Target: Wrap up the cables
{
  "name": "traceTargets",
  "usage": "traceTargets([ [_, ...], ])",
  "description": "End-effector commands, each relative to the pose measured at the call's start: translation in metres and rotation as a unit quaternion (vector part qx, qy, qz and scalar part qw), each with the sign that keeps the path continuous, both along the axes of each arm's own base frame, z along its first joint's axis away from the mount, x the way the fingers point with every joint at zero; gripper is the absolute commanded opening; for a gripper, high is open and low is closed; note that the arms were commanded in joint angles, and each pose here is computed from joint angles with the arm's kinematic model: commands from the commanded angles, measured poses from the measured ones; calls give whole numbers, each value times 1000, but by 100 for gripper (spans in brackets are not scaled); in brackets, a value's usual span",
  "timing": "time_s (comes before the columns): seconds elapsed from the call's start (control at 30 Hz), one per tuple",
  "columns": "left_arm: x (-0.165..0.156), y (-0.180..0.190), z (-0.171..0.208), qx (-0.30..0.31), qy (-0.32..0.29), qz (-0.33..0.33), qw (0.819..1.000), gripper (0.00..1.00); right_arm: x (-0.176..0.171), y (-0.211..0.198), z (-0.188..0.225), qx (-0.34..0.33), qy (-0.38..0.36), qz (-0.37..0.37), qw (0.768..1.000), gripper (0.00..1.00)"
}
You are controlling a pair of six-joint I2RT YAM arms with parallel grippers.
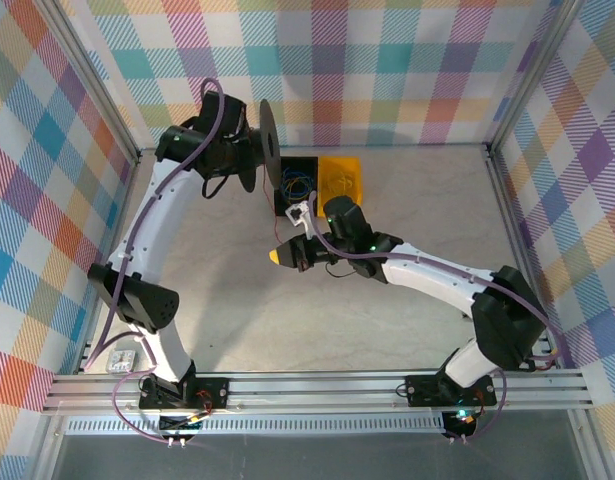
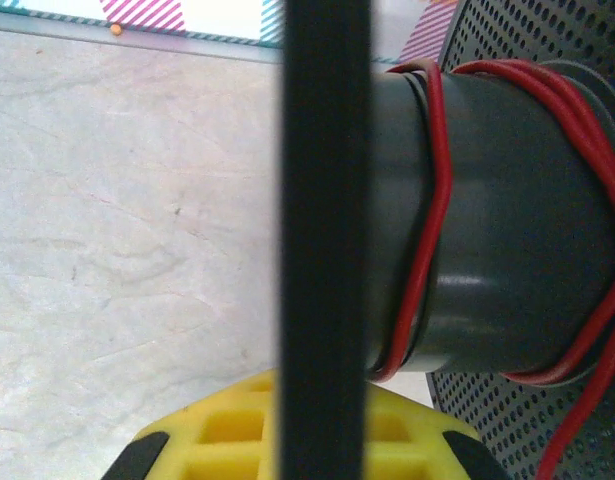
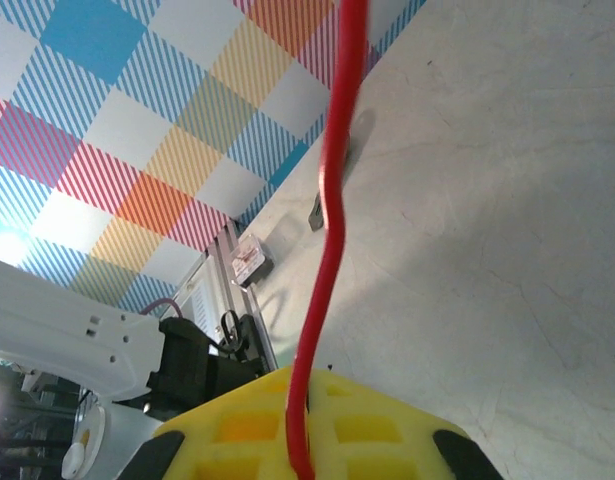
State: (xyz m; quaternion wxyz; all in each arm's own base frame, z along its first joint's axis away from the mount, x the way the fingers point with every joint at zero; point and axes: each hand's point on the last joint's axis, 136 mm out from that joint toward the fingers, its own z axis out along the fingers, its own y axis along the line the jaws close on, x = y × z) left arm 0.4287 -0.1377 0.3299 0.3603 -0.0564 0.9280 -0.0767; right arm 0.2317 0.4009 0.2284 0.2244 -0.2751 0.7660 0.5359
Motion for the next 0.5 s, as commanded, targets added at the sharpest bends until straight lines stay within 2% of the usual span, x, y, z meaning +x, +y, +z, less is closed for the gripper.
traceTargets([
  [0.0,19,-2,69,-124,-128,21,984,0,-14,6,-20,-6,19,28,999,0],
  [0.1,10,-9,88,-228,-147,-14,962,0,0,-3,-40,-4,38,15,999,0],
  [0.2,-3,-10,101,-305,-148,-54,939,0,20,-23,-58,-1,56,-7,998,0],
  [0.33,-33,-13,111,-366,-142,-124,911,0,49,-58,-66,6,63,-39,997,0],
  [0.47,-64,-10,112,-384,-147,-182,893,0,76,-93,-60,18,65,-62,996,0],
])
